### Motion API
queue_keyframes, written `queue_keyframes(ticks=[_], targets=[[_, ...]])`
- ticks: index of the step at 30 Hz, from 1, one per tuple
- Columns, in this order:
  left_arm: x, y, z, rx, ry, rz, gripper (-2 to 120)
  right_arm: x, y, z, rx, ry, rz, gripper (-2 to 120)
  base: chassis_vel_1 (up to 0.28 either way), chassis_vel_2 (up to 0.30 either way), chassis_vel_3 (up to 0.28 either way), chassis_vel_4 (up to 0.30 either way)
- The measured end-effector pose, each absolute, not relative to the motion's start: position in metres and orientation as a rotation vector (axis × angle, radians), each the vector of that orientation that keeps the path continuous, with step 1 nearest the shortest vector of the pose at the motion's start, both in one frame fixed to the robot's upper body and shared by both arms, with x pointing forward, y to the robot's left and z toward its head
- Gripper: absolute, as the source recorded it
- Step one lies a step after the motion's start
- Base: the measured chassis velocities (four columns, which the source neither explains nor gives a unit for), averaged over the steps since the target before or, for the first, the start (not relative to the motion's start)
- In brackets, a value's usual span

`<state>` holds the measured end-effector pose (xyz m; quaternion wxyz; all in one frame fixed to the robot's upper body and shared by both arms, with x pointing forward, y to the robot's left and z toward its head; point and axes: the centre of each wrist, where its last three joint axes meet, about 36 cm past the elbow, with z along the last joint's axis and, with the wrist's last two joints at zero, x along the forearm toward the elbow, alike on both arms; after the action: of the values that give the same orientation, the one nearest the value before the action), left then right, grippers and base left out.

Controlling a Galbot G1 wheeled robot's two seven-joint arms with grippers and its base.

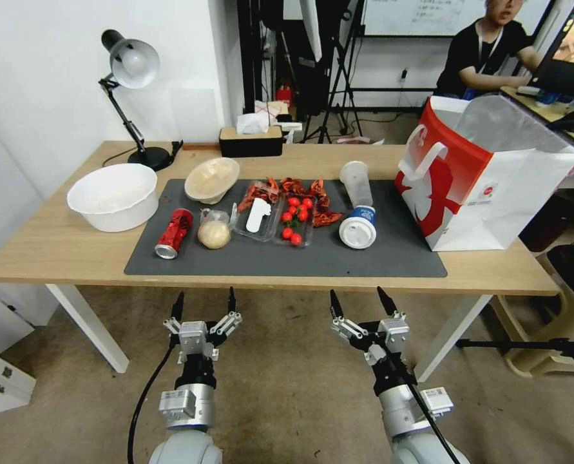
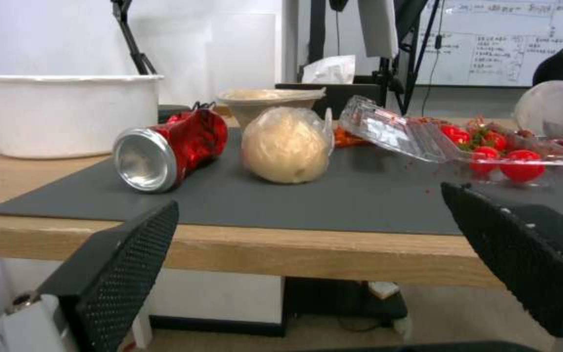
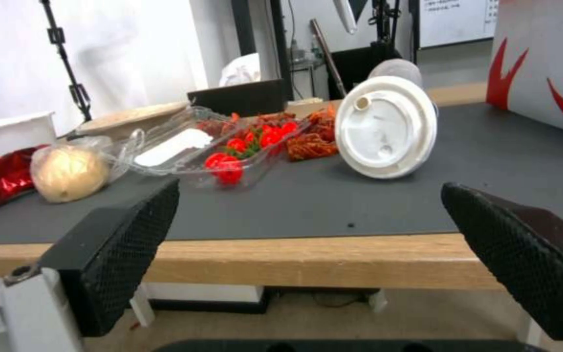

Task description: Pick up the trash from the table and place it into the takeout bag.

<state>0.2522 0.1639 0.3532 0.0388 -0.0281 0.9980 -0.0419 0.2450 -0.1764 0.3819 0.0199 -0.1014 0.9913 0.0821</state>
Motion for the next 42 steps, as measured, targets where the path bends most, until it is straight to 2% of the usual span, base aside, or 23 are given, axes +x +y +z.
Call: queue_keyframes(ticks=[13,20,24,38,42], targets=[[0.251,0.169,0.35,-0.041,3.066,-0.113,100,0.245,-0.183,0.379,-0.29,3.091,0.227,100,0.0,0.0,0.0,0.0],[0.255,0.206,0.348,0.05,3.083,0.015,100,0.262,-0.205,0.382,-0.32,3.073,0.169,100,0.0,0.0,0.0,0.0],[0.255,0.211,0.348,0.054,3.082,0.03,100,0.269,-0.211,0.388,-0.307,3.07,0.188,100,0.0,0.0,0.0,0.0],[0.253,0.212,0.342,0.037,3.089,0.026,100,0.353,-0.22,0.434,-0.15,3.035,0.182,100,0.0,0.0,0.0,0.0],[0.254,0.212,0.341,0.03,3.091,0.021,100,0.372,-0.217,0.446,-0.119,3.077,0.261,100,0.0,0.0,0.0,0.0]])
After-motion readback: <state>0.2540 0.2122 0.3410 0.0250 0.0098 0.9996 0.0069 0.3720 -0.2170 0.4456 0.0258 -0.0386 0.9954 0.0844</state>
